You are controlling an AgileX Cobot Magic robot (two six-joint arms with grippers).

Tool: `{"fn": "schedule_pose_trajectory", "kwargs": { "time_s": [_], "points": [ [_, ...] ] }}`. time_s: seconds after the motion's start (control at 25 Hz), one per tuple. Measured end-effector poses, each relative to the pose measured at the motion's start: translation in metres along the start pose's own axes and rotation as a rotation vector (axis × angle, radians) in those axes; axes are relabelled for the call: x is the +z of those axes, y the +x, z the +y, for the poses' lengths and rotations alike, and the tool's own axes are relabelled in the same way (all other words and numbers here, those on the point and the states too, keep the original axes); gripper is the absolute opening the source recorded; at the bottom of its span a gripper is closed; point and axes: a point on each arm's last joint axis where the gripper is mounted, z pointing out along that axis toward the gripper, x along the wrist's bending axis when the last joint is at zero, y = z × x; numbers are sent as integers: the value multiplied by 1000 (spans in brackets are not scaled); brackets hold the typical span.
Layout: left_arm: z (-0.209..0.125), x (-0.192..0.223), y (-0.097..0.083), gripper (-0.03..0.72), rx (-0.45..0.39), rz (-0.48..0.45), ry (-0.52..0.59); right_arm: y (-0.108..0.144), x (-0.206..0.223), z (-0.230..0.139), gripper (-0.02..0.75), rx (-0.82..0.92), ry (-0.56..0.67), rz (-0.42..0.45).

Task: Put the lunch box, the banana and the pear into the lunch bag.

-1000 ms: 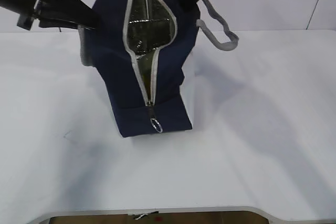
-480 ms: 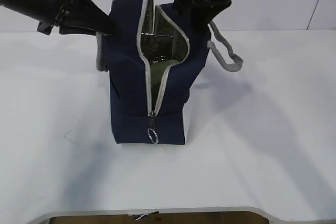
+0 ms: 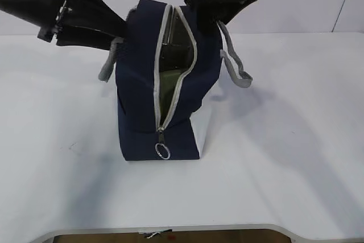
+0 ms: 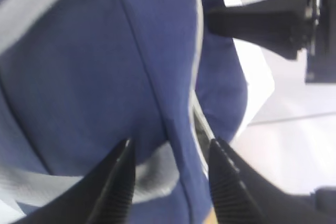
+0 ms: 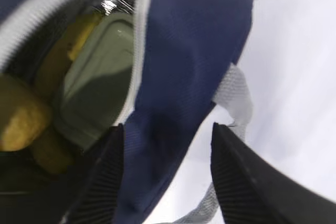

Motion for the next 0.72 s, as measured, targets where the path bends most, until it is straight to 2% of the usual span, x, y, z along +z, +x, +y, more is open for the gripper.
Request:
{"fn": "schedule_pose_trajectory", "kwargs": {
  "time_s": [0.2,0.36,0.48,0.56,0.72],
  "points": [
    [-2,-22,8,351,-22,-12,18,6,-30,1,442,33,-73,57],
    [-4,-39,11,318,3,51,10,14,-64,0,442,66,-151,121],
    [-10,-48,6,302,39,135,47,17,-86,-2,442,72,-199,150],
    [-16,-54,3,299,60,227,95,19,-98,-4,438,73,-225,157],
    [-26,-67,-9,298,101,378,140,25,-108,-16,429,66,-214,166]
  ]
}}
